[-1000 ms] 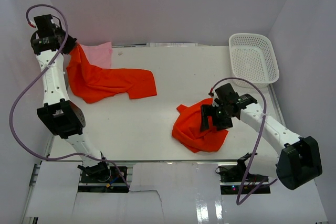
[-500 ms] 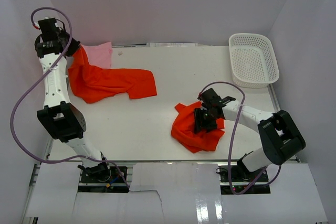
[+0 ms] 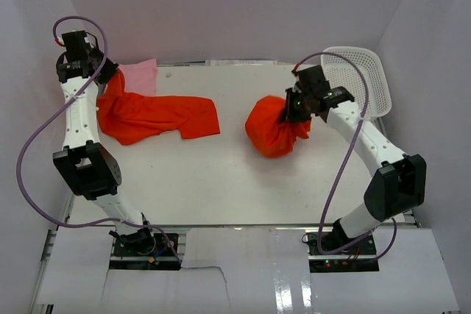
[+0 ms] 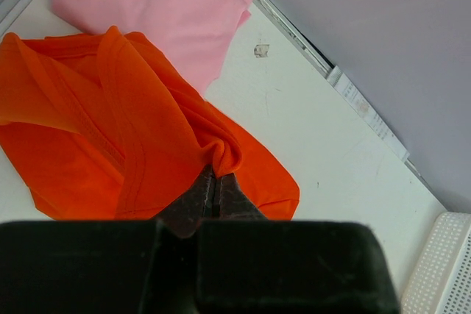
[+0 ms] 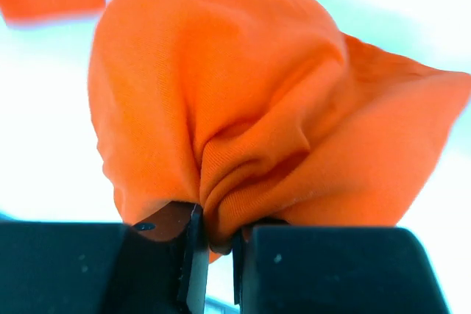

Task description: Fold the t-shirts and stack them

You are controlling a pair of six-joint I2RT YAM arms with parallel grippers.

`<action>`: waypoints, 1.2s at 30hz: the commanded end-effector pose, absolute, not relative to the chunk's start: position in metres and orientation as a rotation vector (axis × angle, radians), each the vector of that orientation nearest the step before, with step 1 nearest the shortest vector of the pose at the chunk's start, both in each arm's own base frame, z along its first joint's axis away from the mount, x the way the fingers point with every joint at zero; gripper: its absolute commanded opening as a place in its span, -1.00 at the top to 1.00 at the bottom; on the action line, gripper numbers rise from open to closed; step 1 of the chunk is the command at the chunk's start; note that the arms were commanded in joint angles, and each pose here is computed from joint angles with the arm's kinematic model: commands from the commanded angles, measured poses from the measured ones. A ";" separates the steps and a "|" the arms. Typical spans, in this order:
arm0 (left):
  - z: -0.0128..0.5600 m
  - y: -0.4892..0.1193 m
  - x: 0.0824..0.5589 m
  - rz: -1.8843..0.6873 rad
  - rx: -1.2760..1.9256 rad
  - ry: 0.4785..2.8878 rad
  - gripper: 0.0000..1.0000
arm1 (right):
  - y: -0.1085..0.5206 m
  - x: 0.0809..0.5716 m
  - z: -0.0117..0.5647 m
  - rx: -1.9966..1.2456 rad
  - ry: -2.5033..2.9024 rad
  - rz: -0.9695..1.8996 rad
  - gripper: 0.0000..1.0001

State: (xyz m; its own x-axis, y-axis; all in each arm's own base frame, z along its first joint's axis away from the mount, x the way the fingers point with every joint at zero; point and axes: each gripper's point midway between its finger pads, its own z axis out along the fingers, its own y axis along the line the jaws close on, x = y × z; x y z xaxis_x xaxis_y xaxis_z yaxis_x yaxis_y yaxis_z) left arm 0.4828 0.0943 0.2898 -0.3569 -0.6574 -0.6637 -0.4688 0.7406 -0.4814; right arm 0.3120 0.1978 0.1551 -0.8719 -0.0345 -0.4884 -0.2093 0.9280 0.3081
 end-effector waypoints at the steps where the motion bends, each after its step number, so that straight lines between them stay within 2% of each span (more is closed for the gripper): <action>1: 0.326 0.080 0.471 -0.276 -0.782 1.948 1.00 | 0.155 0.362 0.198 -0.090 2.497 0.379 0.85; 4: 0.322 0.075 0.468 -0.277 -0.776 1.954 1.00 | 0.117 0.413 0.250 0.023 2.354 0.261 0.85; 9: 0.319 0.070 0.466 -0.275 -0.763 1.964 1.00 | 0.039 0.467 0.300 0.255 2.189 0.101 0.85; 12: 0.317 0.069 0.465 -0.267 -0.755 1.971 1.00 | -0.003 0.491 0.315 0.367 2.117 0.026 0.85; 19: 0.310 0.063 0.465 -0.271 -0.744 1.989 1.00 | -0.075 0.538 0.290 0.498 2.055 -0.080 0.84; 21: 0.310 0.061 0.465 -0.270 -0.738 1.993 1.00 | -0.088 0.551 0.297 0.525 1.989 -0.115 0.27; 22: 0.310 0.057 0.465 -0.272 -0.726 1.996 1.00 | -0.091 0.557 0.302 0.529 1.967 -0.122 -0.19; 23: 0.310 0.058 0.465 -0.262 -0.728 1.995 1.00 | -0.087 0.560 0.305 0.513 1.968 -0.100 -0.81; 25: 0.310 0.053 0.466 -0.261 -0.717 1.999 1.00 | -0.075 0.563 0.316 0.448 1.966 -0.057 -0.80; 28: 0.306 0.041 0.468 -0.279 -0.702 2.014 1.00 | -0.024 0.552 0.330 0.275 1.992 0.115 -0.80; 31: 0.304 0.022 0.471 -0.284 -0.661 2.036 1.00 | 0.042 0.527 0.316 0.071 2.075 0.296 -0.80; 33: 0.306 0.009 0.471 -0.292 -0.630 2.040 1.00 | 0.103 0.504 0.283 -0.074 2.166 0.430 -0.80; 36: 0.309 0.006 0.471 -0.265 -0.635 2.032 1.00 | 0.157 0.477 0.248 -0.180 2.275 0.575 -0.80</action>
